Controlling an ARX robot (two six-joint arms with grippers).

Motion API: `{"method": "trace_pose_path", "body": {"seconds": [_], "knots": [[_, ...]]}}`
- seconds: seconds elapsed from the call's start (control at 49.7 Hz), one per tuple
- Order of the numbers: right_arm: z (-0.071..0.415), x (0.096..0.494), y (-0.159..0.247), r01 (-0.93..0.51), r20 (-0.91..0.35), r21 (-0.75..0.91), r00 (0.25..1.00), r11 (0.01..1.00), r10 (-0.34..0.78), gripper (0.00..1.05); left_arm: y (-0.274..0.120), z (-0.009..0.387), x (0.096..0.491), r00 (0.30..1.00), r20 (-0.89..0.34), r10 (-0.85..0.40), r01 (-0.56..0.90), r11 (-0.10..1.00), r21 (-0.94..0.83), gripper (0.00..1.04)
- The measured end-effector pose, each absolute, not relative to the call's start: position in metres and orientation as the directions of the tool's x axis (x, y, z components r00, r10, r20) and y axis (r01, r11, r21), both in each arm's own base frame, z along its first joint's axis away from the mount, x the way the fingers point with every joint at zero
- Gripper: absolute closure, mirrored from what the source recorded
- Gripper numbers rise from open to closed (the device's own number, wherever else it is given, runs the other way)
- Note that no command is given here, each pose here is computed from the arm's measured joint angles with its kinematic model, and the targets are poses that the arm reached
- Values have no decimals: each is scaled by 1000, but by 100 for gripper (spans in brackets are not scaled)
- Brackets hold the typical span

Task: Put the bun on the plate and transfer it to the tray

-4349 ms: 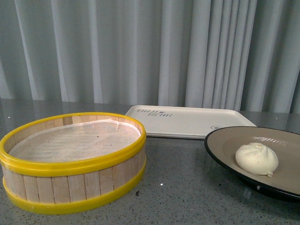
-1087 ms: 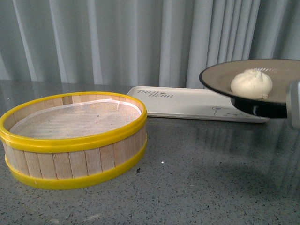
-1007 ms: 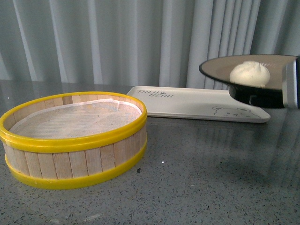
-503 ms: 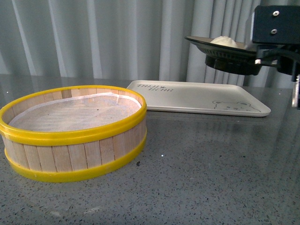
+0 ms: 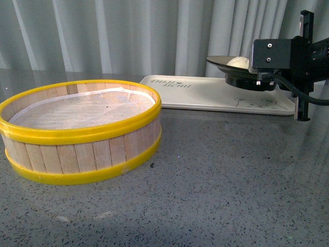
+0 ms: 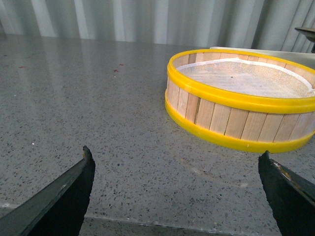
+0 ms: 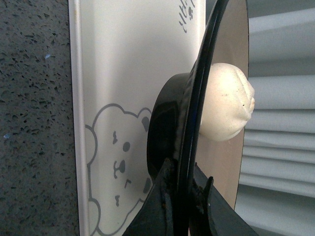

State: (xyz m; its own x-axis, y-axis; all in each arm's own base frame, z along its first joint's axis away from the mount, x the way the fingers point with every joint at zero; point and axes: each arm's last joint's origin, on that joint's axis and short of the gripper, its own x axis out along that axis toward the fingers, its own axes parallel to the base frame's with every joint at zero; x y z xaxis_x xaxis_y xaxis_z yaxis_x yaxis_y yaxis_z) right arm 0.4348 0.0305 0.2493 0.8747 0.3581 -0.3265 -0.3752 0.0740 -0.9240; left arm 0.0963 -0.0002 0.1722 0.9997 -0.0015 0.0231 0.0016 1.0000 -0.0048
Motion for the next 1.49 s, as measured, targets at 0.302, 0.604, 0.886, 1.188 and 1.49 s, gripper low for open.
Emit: {"method": "trace_pose_path", "body": {"seconds": [0.302,0.604,0.886,1.188,1.49], "knots": [[241,452,41,-386,-339,-921,861,54,379,102,0,172,96,1000,23,-2,2,1000,-5,7],[226,461,45,-424,-381,-905,841,31,384,102,0,172,96,1000,23,-2,2,1000,-5,7],[222,460,42,-454,-415,-891,832,20,368,87,0,172,96,1000,23,-2,2,1000,-5,7],[245,431,43,-405,-346,-913,838,56,422,28,0,172,96,1000,23,-2,2,1000,-5,7],[289,352,36,-197,-16,-863,931,465,364,9,0,172,96,1000,23,-2,2,1000,-5,7]]}}
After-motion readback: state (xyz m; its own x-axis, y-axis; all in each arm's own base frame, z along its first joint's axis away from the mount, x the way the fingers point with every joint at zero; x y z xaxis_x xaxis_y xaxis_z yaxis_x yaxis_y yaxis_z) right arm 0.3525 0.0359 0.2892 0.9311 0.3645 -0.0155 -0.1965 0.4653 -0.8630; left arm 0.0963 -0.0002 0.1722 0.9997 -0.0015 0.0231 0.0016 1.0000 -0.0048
